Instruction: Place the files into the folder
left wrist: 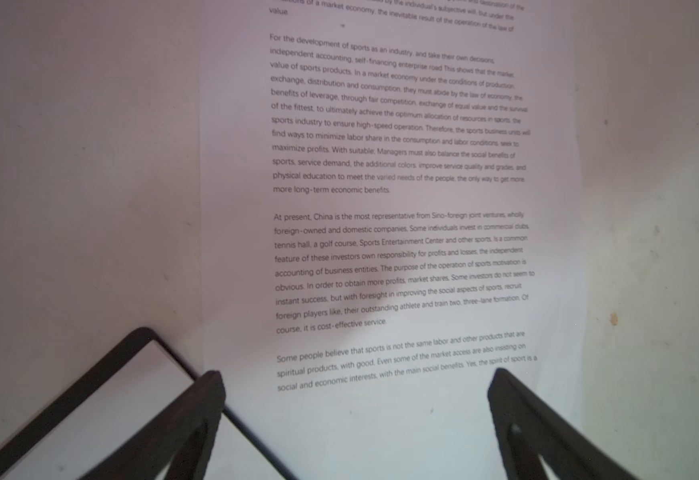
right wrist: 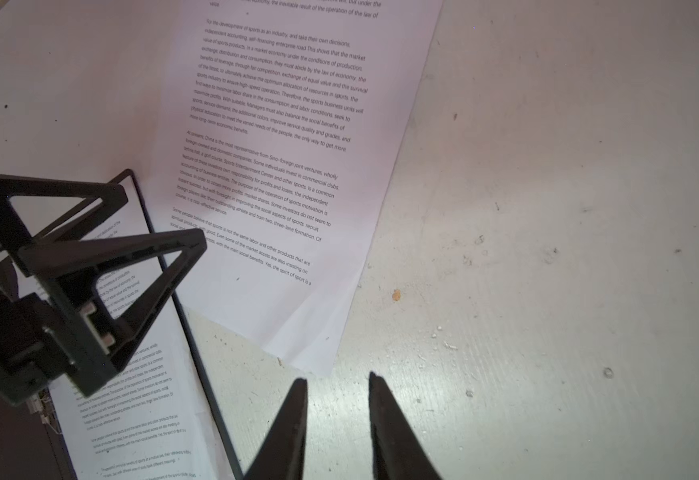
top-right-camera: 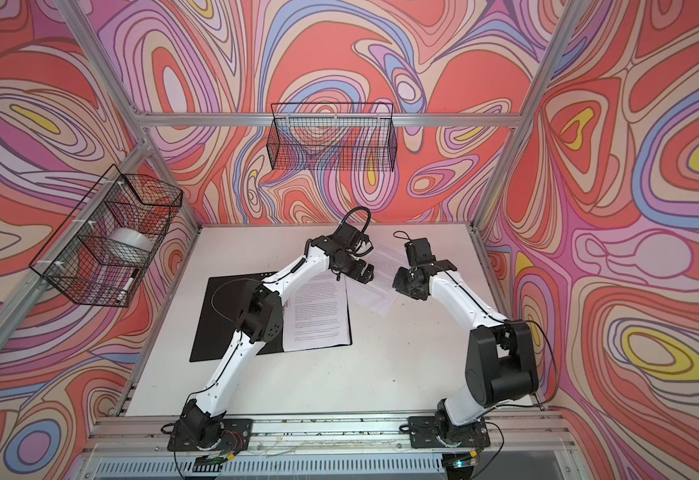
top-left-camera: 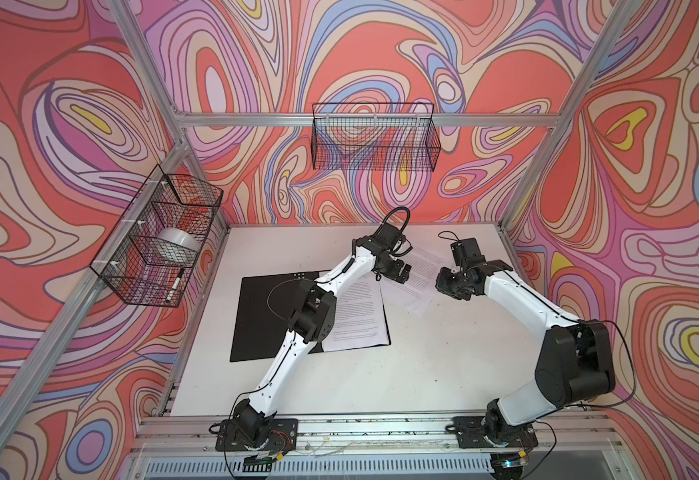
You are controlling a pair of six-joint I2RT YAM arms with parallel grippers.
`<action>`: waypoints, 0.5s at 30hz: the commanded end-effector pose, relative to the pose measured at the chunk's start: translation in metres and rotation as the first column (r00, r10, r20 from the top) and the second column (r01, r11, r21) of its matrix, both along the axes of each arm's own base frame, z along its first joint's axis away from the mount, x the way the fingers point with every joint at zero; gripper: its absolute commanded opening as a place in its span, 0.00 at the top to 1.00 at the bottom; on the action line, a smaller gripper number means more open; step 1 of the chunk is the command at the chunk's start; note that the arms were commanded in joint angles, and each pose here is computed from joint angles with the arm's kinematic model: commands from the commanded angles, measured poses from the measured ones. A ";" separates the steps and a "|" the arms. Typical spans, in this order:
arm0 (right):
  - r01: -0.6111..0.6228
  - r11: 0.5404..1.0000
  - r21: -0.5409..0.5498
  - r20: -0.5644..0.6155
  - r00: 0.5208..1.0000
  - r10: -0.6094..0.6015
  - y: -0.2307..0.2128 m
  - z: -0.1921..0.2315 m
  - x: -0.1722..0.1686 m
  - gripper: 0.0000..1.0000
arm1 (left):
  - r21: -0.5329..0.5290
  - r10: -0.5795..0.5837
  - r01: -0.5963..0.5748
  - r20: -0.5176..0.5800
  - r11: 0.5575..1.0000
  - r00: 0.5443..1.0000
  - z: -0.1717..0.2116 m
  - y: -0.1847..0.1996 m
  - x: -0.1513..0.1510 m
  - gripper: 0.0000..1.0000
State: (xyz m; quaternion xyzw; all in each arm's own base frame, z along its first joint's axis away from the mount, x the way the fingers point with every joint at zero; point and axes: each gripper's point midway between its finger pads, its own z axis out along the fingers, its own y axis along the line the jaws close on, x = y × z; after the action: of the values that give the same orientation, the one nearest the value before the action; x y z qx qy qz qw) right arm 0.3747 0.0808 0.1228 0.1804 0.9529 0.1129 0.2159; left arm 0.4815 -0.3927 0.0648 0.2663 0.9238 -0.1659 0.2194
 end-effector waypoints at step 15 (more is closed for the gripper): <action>0.007 1.000 0.024 -0.018 1.000 -0.007 0.004 0.003 -0.003 0.73 | 0.063 0.008 -0.007 -0.009 0.998 1.000 -0.031 0.002 0.011 0.00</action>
State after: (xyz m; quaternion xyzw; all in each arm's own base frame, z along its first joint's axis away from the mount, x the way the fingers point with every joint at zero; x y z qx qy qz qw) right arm 0.3708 0.0829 0.1210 0.1859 0.9536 0.1191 0.2047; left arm 0.4971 -0.3918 0.0404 0.2629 0.9284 -0.1370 0.2242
